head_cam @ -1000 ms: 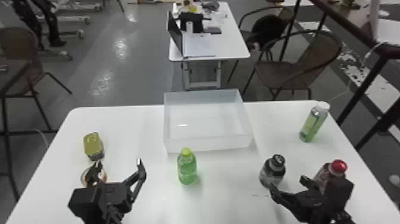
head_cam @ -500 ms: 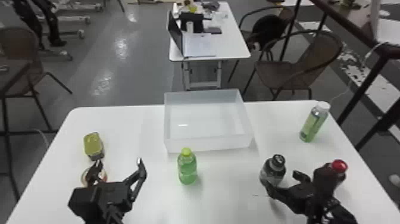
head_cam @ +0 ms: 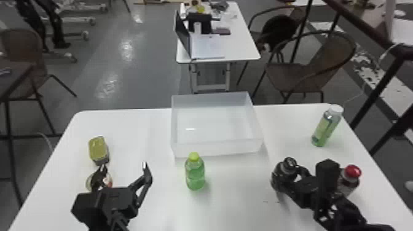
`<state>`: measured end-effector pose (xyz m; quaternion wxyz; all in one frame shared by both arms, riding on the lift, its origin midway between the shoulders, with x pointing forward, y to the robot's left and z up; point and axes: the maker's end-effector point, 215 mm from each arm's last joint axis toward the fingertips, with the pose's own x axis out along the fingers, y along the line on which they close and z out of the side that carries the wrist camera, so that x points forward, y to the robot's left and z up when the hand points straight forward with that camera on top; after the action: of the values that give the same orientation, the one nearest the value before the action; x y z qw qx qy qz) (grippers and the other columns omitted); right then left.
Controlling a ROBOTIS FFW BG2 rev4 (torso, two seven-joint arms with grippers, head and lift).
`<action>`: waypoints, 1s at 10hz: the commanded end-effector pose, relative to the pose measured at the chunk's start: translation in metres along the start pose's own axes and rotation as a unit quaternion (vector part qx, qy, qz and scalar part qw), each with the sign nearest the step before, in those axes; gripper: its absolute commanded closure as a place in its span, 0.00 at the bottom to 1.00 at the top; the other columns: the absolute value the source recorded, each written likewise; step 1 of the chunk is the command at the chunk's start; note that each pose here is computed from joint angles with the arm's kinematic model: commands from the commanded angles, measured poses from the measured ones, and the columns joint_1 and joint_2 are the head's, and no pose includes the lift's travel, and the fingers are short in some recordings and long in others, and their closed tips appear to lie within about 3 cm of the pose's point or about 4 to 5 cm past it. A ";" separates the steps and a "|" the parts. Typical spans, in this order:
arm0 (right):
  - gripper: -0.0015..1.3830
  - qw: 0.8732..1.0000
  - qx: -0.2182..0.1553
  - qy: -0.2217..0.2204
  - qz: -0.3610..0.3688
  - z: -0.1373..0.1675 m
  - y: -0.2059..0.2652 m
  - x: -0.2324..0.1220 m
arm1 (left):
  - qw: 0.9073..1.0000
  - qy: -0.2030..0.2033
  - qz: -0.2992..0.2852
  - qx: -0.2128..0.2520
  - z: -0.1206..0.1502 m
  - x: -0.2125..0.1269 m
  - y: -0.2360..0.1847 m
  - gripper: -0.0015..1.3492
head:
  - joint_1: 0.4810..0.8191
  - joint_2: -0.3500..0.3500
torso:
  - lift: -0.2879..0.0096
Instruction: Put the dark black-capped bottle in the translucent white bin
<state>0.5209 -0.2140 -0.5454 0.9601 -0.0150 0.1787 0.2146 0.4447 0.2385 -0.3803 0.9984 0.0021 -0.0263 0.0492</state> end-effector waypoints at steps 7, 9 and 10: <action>0.53 0.999 0.008 -0.049 0.010 0.082 0.018 -0.004 | 1.000 0.000 -0.001 -0.003 -0.001 -0.001 -0.002 0.17 | 0.63 0.56 | 0.92; 0.53 0.995 -0.001 -0.099 0.026 0.150 0.022 0.016 | 1.000 0.001 -0.003 -0.003 -0.002 0.000 -0.004 0.17 | 0.63 0.58 | 0.92; 0.53 0.992 -0.010 -0.118 0.032 0.169 0.021 0.033 | 1.000 0.001 -0.004 -0.002 -0.002 0.001 -0.005 0.17 | 0.63 0.59 | 0.92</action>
<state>0.5842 -0.1690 -0.4072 0.9672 0.0085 0.0752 0.2427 0.4460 0.2343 -0.3824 0.9986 -0.0003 -0.0253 0.0455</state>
